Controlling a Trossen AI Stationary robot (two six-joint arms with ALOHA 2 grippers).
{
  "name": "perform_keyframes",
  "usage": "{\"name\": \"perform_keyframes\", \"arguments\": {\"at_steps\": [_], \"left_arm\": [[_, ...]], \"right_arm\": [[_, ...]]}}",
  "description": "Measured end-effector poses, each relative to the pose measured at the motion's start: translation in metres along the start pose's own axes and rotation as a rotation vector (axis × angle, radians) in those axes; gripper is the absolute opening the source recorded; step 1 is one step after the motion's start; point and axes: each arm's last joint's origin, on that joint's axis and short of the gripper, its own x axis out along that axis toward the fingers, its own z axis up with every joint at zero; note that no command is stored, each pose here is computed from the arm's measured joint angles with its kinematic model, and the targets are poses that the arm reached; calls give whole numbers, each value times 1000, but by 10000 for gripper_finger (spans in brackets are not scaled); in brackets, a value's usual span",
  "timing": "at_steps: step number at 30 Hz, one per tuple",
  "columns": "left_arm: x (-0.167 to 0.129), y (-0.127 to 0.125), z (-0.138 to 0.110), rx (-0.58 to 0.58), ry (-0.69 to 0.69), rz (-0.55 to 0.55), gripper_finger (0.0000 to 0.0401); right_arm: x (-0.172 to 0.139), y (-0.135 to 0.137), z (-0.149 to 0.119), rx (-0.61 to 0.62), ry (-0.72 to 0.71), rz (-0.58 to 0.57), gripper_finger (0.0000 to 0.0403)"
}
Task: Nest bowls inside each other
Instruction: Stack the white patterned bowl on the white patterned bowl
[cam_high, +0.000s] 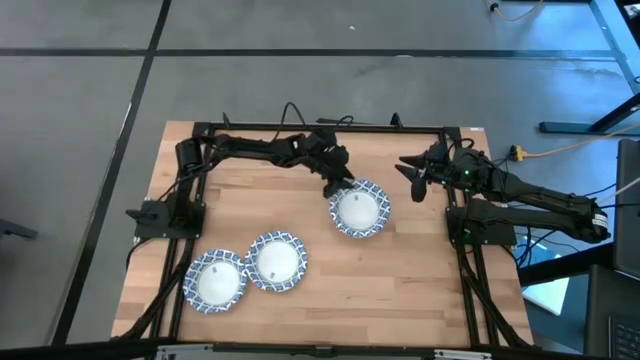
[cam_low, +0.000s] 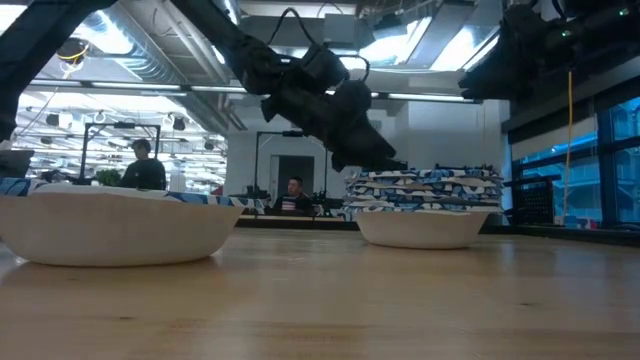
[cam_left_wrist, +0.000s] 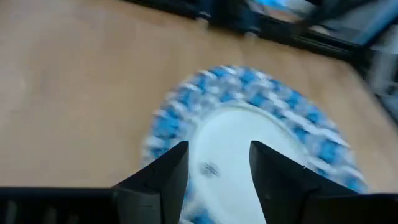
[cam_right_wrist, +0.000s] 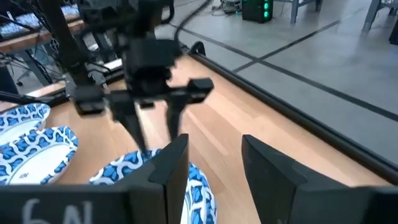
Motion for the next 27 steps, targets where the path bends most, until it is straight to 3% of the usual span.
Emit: {"name": "perform_keyframes", "arguments": {"at_steps": [6,13,20,27], "left_arm": [[-22,-7,16,84,-50,-190,163],[-53,-19,22,63,41,-189,163],[-78,-34,4,90,295,-105,163],[-91,-57,-42,49,346,-114,163]], "right_arm": [[0,0,-1,1,14,-4,150],[0,0,0,6,4,-1,150],[0,0,0,25,-2,0,150],[0,0,0,30,-4,1,150]]}}
